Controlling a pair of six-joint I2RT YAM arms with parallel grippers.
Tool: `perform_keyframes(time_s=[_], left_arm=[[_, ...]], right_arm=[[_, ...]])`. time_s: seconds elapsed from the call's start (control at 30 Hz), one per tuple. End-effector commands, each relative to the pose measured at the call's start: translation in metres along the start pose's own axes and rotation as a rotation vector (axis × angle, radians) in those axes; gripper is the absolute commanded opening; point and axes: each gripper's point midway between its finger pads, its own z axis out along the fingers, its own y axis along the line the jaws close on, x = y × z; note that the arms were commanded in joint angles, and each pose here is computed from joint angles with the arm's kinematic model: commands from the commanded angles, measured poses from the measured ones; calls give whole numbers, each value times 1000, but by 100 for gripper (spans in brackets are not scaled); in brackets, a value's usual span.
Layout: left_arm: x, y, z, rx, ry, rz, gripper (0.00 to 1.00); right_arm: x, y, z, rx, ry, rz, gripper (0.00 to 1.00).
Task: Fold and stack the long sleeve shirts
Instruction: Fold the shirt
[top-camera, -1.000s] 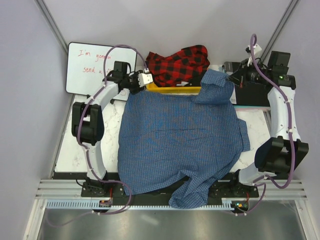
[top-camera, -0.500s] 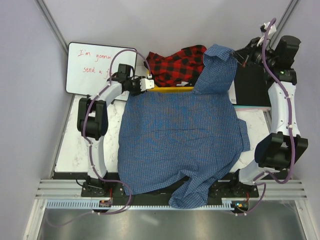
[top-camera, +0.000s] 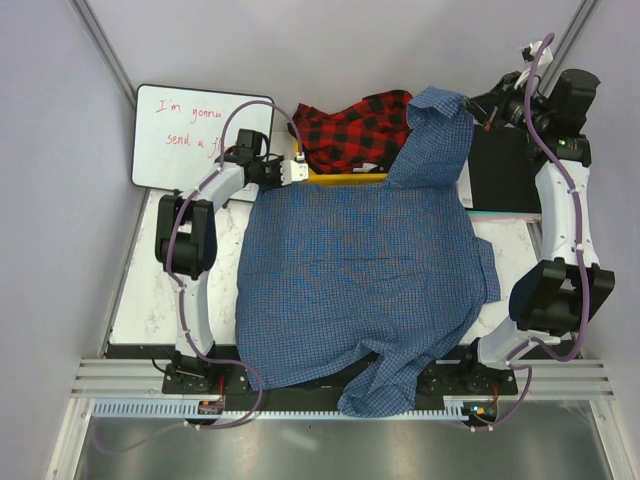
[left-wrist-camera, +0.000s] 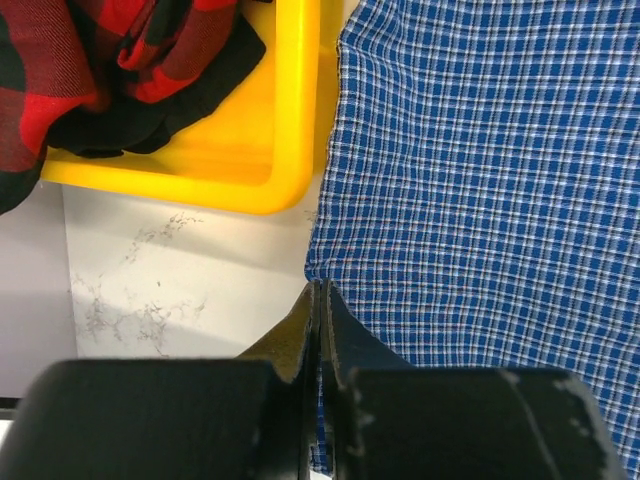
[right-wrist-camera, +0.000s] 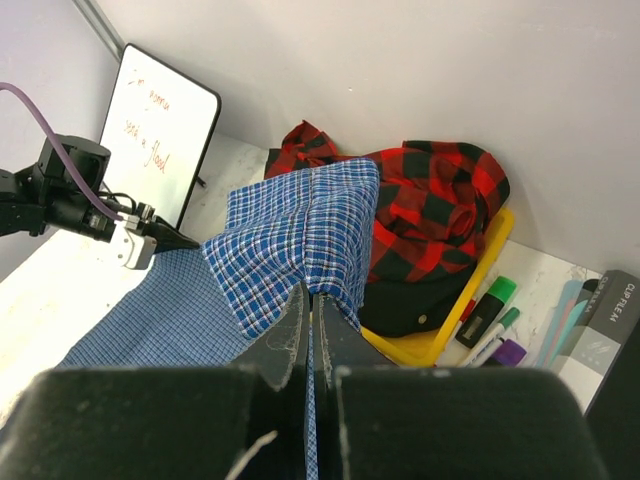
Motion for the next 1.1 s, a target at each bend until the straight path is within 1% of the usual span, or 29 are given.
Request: perform_keyframes(time_s=[0.0,0.37,0.53,0.73,0.8,0.83,1.0,1.03,1.07], left_arm=[[-32,14,-34,-42,-62,53,2],[-56,3,-68,-59,-102,87,2],[-65,-4,-87,-65,-106,105,2],[-68,-34,-100,-38,-116,129,2],[-74,-37,-110,-47,-125,144,2],[-72,-46,-110,-34,-123,143,2],[-75,-66,-125,-30,-126,177,2],[-73,-75,-124,-15,-127,176,2],[-73,-79,-125,-13,-127,192,2]], right_arm=[[-34,24,-11,-30,-71,-79,0],[-30,40,-24,-42,-62,-97,0],[-34,52,-39,-46,-67,-106,0],[-32,74,-61,-52,-66,-105,0],[-33,82,-69,-50,-68,-115,0],[-28,84,-72,-51,-56,-102,0],[-23,99,-95,-27,-45,-137,0],[-15,101,-97,-22,-26,-115,0],[-15,110,-104,-30,-28,-124,0]])
